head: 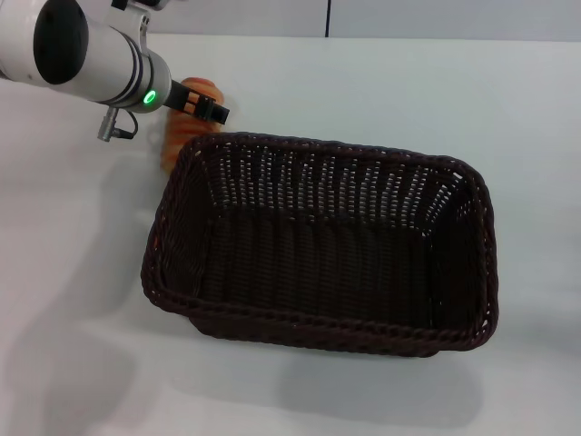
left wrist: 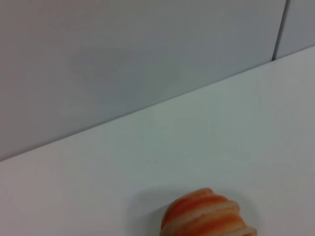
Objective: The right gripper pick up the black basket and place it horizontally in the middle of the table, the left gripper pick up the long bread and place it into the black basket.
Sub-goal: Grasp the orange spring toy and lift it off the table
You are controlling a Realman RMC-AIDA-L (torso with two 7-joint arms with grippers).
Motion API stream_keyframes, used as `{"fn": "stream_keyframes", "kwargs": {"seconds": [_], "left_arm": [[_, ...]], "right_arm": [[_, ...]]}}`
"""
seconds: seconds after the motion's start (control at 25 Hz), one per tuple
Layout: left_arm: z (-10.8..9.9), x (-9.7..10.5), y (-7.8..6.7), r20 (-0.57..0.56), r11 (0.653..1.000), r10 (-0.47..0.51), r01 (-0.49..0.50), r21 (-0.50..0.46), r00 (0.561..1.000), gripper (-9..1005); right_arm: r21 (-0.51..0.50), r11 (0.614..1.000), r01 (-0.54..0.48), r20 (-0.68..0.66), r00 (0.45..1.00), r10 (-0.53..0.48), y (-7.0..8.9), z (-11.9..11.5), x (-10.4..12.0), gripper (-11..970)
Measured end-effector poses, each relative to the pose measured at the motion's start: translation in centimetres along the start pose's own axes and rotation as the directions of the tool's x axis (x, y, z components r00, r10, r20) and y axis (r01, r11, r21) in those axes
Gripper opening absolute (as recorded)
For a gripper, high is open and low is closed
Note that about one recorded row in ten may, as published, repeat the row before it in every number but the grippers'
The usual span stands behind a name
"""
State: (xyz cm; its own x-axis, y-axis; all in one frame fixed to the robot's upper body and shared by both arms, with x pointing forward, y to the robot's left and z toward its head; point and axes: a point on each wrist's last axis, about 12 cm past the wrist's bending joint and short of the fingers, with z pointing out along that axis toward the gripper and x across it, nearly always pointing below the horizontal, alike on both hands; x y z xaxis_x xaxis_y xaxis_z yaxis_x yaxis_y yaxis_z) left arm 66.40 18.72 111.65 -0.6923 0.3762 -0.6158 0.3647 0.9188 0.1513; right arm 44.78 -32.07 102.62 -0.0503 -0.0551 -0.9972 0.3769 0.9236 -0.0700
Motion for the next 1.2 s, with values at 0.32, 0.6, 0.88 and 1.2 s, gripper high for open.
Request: {"fn": "stream_keyframes", "kwargs": {"seconds": [0.32, 0.6, 0.88, 1.2], "left_arm": [[0.6, 0.3, -0.1, -0.02, 1.0, 0.005, -0.005, -0.003, 1.0, 855], [1.0, 0.3, -0.5, -0.042, 1.0, 0.012, -0.012, 0.0, 0.999, 843], [0.8, 0.1, -0.6, -0.046, 0.999, 0.033, -0.033, 0.003, 0.998, 831], [0.5, 0.0, -1.1, -0.038, 0.997, 0.077, -0.077, 0.003, 0.996, 663]], "right_arm": [[-0.001, 1.0, 0.006, -0.002, 1.0, -0.006, 0.0, 0.0, 0.1, 834], [-0.001, 1.0, 0.014, -0.003, 1.0, -0.014, -0.1, 0.0, 0.1, 836], [0.005, 1.0, 0.02, -0.005, 1.0, -0.02, -0.3, 0.1, 0.2, 837], [0.002, 1.0, 0.027, -0.009, 1.0, -0.027, -0.3, 0.2, 0.3, 835]]}}
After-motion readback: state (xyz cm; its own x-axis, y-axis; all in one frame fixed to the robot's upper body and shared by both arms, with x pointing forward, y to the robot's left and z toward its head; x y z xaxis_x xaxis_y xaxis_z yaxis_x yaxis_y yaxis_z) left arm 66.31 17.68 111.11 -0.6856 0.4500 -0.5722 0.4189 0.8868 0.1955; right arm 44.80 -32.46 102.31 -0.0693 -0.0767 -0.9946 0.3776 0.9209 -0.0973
